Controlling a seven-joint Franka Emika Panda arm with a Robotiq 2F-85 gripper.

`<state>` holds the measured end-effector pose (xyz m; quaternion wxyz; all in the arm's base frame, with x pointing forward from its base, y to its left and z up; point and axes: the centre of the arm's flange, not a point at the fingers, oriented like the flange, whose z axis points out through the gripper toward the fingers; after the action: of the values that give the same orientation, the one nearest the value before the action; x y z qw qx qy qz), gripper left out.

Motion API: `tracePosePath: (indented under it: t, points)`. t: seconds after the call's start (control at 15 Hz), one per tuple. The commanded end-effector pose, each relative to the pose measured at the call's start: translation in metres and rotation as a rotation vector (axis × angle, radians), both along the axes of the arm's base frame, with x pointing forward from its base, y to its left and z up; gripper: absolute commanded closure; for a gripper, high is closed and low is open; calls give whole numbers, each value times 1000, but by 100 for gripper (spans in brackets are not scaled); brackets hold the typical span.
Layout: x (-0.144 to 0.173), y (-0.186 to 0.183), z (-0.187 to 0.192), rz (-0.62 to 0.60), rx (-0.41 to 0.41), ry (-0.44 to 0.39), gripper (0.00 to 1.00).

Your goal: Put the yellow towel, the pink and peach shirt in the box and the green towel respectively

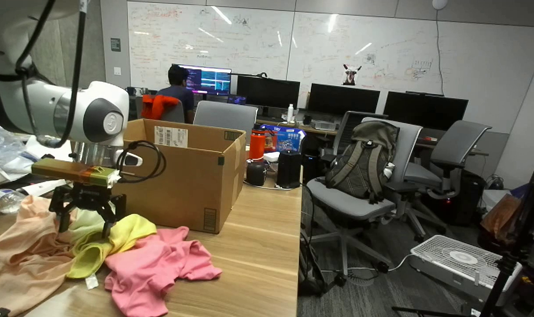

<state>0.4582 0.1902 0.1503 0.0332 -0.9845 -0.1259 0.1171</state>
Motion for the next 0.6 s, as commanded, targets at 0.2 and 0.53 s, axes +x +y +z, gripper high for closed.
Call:
tracePosePath:
  t: [0.2,0.53]
  points:
    - [11,-13,-19,30,-42,-10,0]
    - [10,-34,-34,6,-69,10,0]
